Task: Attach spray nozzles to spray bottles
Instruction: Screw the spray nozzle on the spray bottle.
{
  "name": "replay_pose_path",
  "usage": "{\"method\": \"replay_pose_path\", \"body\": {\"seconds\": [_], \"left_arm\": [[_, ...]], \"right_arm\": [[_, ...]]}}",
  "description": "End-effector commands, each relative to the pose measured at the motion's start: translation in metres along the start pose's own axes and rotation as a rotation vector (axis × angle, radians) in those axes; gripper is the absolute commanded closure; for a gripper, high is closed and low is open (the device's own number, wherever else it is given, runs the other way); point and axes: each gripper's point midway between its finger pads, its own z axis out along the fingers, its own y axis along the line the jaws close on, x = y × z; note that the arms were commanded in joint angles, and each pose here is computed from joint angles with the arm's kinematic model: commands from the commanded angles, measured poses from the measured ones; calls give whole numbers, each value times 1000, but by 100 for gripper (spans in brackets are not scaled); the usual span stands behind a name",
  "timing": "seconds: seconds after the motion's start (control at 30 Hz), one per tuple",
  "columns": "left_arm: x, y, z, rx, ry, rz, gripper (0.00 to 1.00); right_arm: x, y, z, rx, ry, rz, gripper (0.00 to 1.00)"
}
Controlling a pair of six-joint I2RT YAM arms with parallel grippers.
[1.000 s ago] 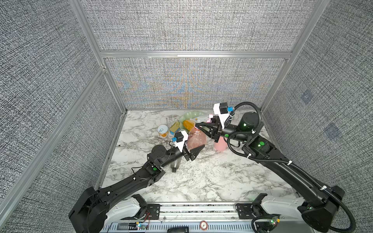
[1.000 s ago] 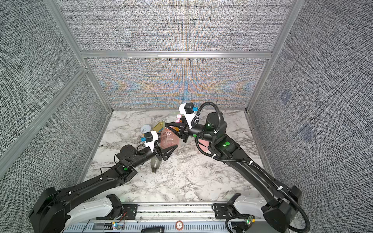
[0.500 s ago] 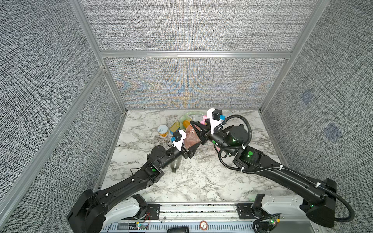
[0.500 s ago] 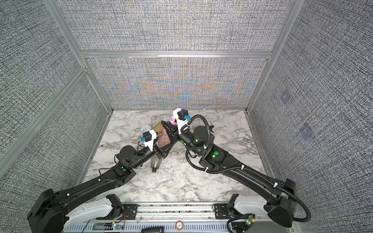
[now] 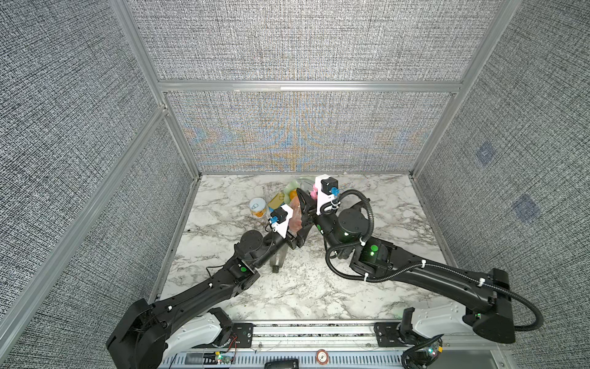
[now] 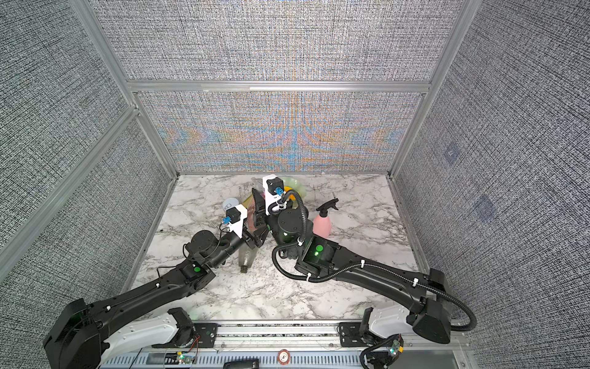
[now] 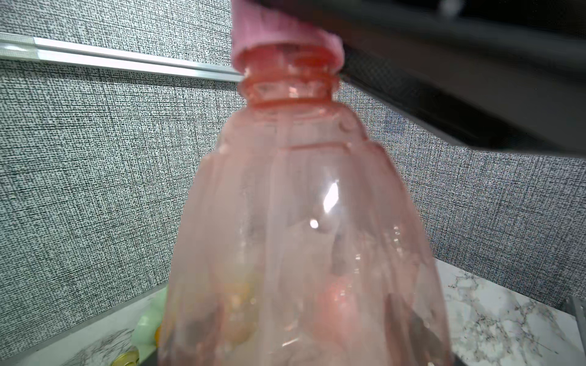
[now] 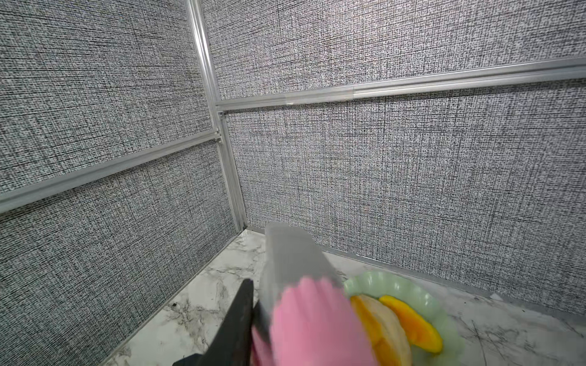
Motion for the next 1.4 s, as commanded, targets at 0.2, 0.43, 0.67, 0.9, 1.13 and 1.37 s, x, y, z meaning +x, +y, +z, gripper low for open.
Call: {"method": "replay_pose_path", "body": {"seconds": [0.2,0.43,0.67,0.9,1.13,1.37], "left_arm": [[-46,1,-5,-7,-188,29,26],[-44,-3,-5,14,-187,28,26],[-40,-5,-3,28,-180,18,26],[-39,-10,-2,61,-172,13,26],[-41,-17,-3,97,-172,11,26],[-39,-21,-1,121,-158,13,26]], "right_arm": [[-6,15,-16,-114,86,-41,78],[-37,15,-32,-171,51,-35,55],[-46,20,-36,-208,48,-59,48],[-53,14,-32,-201,61,-89,50],[-54,7,-29,-233,106,-88,74],[-45,15,-26,-300,148,-85,81]]}}
